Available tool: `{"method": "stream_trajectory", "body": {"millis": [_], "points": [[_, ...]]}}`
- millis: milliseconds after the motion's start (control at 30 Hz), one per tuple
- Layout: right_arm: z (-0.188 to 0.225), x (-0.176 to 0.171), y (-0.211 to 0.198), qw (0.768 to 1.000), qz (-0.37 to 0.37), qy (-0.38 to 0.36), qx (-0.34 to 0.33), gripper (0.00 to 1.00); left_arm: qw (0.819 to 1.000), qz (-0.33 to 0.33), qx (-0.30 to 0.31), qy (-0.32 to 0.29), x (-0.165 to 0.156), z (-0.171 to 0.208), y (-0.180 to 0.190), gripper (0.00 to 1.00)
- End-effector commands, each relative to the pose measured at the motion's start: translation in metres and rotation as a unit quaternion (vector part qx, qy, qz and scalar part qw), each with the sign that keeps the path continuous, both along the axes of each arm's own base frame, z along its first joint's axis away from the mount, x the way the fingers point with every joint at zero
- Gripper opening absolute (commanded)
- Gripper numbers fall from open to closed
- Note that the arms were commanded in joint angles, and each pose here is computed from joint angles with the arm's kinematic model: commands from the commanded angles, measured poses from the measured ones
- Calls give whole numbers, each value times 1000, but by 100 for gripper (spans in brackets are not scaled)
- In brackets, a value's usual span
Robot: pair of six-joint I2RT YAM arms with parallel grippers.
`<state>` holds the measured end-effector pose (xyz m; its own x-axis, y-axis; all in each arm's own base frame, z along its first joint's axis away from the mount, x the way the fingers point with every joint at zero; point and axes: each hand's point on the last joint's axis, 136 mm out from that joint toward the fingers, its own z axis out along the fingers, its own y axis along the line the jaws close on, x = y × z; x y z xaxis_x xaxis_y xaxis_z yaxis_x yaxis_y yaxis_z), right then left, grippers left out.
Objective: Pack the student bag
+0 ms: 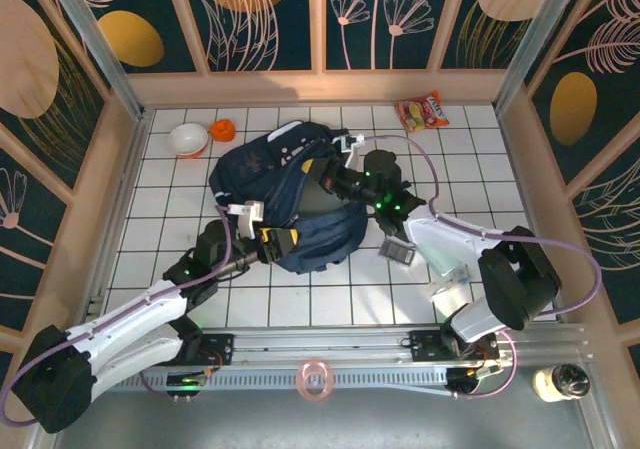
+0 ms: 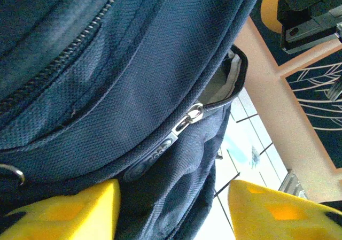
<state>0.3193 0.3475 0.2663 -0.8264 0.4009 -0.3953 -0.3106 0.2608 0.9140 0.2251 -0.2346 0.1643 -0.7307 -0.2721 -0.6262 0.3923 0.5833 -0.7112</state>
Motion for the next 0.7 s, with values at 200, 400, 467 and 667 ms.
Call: {"method": "stream_trajectory", "body": {"millis": [200, 400, 467, 667], "points": [[61, -5, 9, 995, 16, -84, 59, 0, 995, -12, -68, -69, 4, 47, -9, 35], [58, -5, 9, 995, 18, -80, 59, 0, 998, 8, -39, -58, 8, 30, -2, 32], [59, -6, 9, 995, 18, -81, 60, 0, 998, 13, -26, -51, 9, 22, 0, 38], [60, -6, 9, 995, 19, -83, 60, 0, 999, -13, -12, -32, 6, 6, -9, 42]]}}
